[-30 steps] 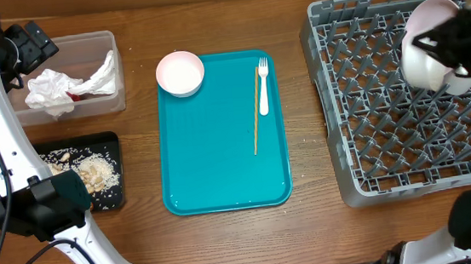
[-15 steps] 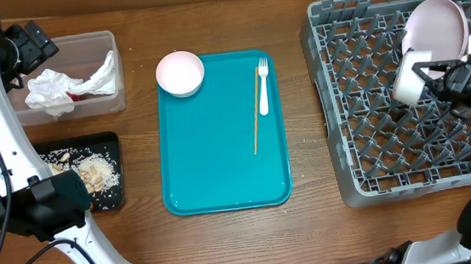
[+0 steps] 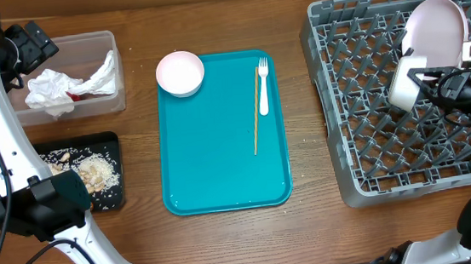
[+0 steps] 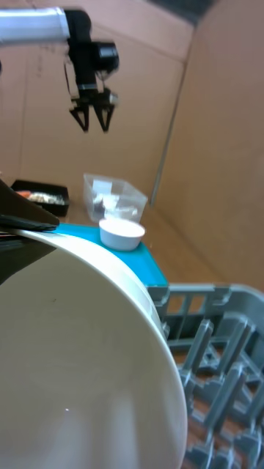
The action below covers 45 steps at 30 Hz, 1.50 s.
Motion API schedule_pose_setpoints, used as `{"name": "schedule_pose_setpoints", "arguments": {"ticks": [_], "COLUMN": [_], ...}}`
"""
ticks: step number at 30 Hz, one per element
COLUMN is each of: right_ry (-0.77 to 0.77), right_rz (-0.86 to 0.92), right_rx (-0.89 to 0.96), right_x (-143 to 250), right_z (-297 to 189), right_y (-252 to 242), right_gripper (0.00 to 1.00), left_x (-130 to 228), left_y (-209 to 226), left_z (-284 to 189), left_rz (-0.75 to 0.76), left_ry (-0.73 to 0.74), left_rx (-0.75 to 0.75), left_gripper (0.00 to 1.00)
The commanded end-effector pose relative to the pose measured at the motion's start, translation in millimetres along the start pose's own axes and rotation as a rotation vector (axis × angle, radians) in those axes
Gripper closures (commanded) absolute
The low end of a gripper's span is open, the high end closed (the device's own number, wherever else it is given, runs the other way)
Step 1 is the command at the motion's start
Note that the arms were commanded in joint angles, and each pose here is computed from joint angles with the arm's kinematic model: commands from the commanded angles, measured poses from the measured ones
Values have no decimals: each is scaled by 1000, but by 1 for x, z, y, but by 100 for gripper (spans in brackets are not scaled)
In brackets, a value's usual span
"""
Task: Sort waste into correct bins and load items into the dishwasher rack
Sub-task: 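Lift the white bowl and carry it right into the dish rack, then lower the white bowl into the rack and open the right gripper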
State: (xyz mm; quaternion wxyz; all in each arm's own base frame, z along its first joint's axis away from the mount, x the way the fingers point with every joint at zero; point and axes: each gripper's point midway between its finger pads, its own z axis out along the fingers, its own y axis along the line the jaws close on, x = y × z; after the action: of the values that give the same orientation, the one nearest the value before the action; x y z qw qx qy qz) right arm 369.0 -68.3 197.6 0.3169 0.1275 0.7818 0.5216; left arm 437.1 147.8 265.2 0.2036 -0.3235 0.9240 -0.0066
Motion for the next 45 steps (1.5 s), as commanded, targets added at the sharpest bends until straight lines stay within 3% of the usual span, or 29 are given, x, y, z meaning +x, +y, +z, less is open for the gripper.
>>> {"name": "schedule_pose_setpoints", "arguments": {"ticks": [1,15,26,36,45], "right_ry": [16,12,29,-1,7], "right_rz": [11,123,190,258,304], "right_rx": [82,36,32,-25,216], "right_x": [5,7,30,14,23], "right_z": [-1,0,6,5,1], "right_y": [-14,-7,-24,-13,-52], "right_gripper": [96,96,96,96,96], "left_x": [-1,-1,0,0,0], "left_y": [3,3,0,0,0], "left_z": [-16,-17,-16,-16,-16], "left_rz": [-21,-21,-15,-15,-14], "left_ry": [-34,-35,-33,-33,-33], "left_rx": [0,0,2,2,2], "left_gripper": [0,0,0,0,0]}}
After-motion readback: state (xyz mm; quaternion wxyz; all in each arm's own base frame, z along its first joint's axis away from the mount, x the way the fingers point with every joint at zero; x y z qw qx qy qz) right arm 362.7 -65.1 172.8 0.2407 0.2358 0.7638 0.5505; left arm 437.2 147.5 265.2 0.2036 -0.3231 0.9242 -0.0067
